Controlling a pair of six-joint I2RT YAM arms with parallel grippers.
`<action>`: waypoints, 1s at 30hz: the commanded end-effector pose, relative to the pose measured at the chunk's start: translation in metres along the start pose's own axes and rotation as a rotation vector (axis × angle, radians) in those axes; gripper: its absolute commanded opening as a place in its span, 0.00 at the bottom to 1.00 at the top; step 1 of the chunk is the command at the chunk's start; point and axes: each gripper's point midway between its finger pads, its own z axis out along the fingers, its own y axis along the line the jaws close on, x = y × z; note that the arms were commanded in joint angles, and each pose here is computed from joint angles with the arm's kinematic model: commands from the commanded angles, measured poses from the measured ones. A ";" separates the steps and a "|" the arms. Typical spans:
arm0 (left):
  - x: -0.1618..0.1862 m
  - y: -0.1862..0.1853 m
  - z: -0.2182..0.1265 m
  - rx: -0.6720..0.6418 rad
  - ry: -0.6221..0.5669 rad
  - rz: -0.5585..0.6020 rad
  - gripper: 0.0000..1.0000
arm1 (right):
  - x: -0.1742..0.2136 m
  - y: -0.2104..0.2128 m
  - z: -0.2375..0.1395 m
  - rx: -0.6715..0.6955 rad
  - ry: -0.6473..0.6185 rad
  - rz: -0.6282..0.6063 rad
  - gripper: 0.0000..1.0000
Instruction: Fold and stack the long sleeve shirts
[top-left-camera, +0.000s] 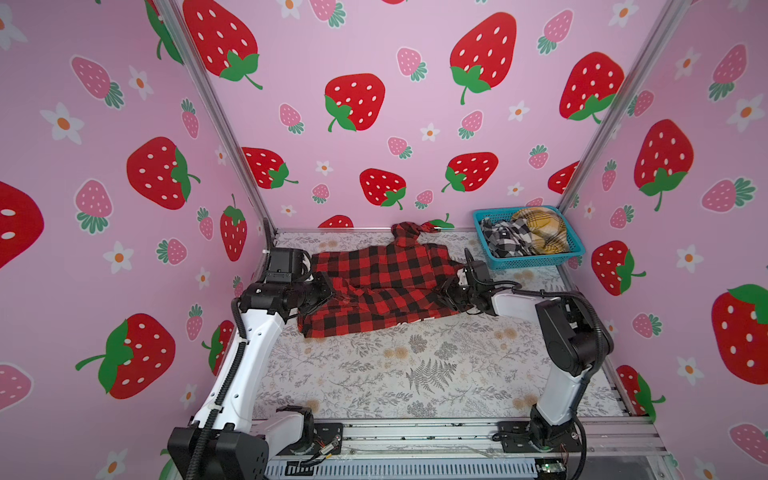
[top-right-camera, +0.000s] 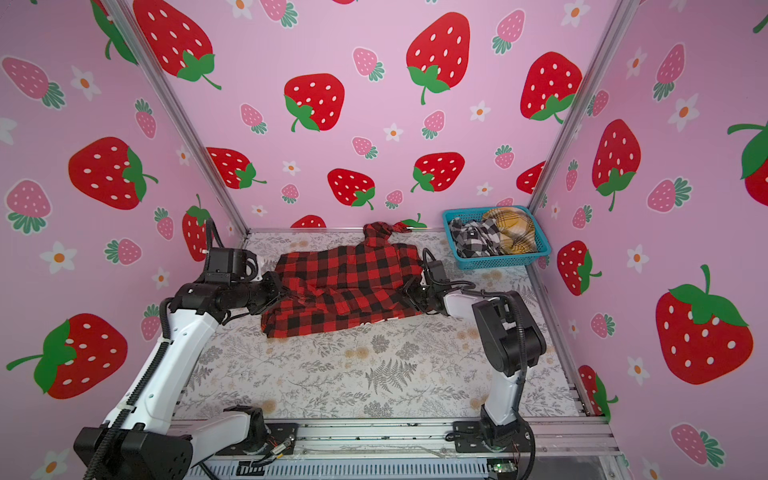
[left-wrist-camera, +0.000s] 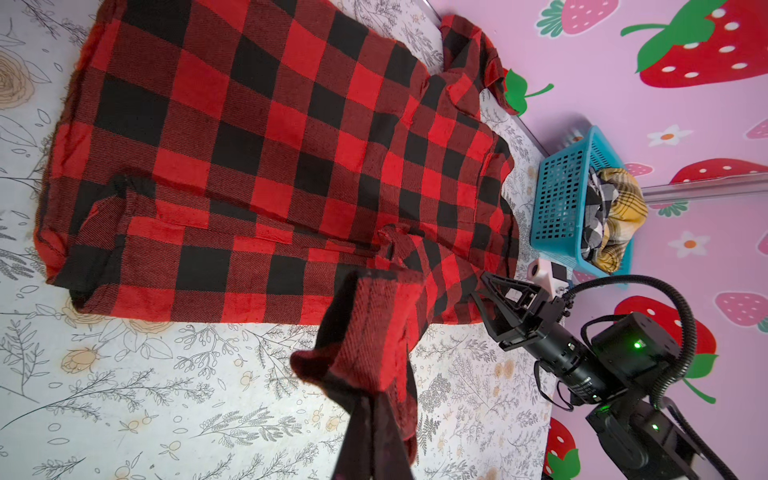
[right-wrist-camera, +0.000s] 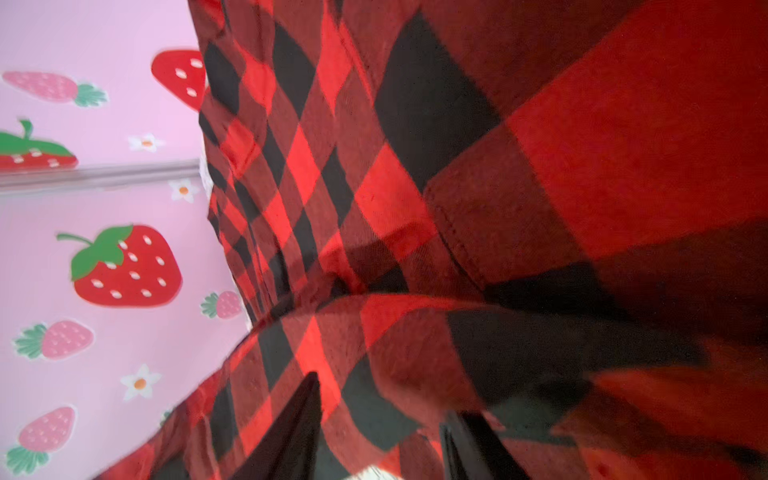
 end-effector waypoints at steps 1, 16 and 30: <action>-0.007 -0.001 -0.007 0.011 -0.010 0.004 0.00 | -0.009 -0.003 0.003 0.008 -0.013 0.023 0.35; -0.026 0.043 0.017 -0.082 0.013 -0.034 0.00 | -0.011 -0.016 0.001 0.029 -0.017 0.032 0.08; -0.036 0.132 0.092 -0.317 0.113 -0.122 0.00 | -0.004 -0.018 -0.008 0.001 -0.038 -0.017 0.00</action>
